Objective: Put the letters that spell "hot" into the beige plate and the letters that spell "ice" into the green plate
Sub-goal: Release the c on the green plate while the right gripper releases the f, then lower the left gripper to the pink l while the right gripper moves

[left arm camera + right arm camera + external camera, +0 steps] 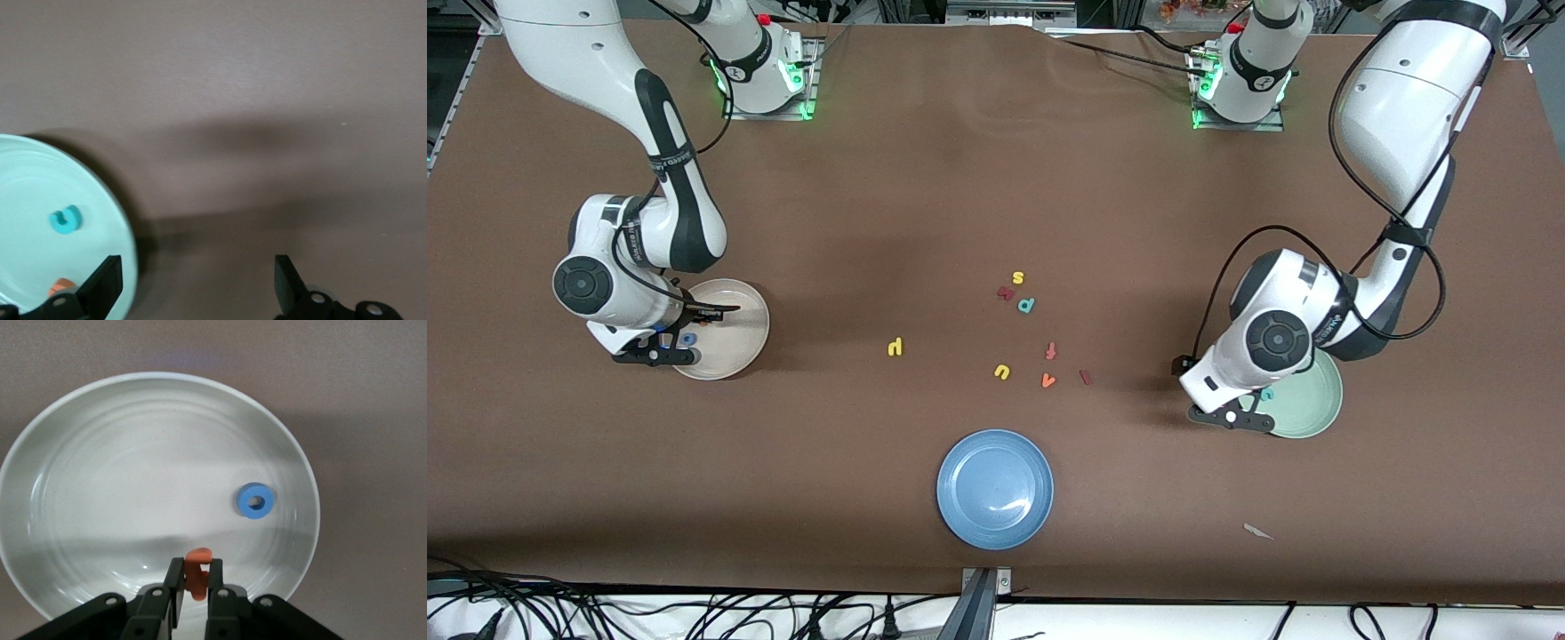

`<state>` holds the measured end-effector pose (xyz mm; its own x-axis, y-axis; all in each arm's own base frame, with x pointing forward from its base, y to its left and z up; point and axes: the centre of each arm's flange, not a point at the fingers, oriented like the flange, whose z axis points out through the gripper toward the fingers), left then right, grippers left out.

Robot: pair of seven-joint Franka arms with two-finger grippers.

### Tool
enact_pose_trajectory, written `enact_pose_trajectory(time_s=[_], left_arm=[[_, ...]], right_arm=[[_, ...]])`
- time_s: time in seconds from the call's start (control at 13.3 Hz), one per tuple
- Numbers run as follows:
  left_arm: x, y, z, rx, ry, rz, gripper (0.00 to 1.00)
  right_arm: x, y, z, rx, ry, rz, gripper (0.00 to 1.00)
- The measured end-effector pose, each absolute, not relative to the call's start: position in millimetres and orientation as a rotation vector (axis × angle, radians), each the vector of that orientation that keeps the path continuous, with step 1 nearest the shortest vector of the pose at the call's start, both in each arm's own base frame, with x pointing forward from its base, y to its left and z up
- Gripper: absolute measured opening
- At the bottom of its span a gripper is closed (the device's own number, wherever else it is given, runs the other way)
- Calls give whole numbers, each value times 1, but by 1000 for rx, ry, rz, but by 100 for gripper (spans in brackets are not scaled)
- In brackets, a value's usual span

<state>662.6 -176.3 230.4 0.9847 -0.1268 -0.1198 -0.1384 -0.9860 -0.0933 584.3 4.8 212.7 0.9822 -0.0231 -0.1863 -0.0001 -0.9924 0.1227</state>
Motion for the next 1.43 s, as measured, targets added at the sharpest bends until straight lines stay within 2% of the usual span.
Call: enact_pose_trajectory(time_s=[0.68, 0.75, 0.9, 1.21, 1.28, 1.43], left_arm=[[643, -237, 225, -3085, 49, 203, 100], [642, -243, 223, -3099, 26, 183, 100], [640, -258, 213, -3120, -18, 151, 100], [633, -285, 204, -3158, -167, 176, 100], [631, -295, 203, -3159, -221, 172, 100], [629, -314, 200, -3156, -300, 170, 100]], right_arm=[[582, -12, 208, 3003, -17, -305, 18], [582, -11, 208, 3003, -15, -305, 24], [582, -9, 208, 3004, -11, -304, 44], [586, 7, 213, 3013, 24, -283, 90], [586, 11, 215, 3017, 28, -276, 94], [588, 24, 219, 3028, 7, -260, 94]])
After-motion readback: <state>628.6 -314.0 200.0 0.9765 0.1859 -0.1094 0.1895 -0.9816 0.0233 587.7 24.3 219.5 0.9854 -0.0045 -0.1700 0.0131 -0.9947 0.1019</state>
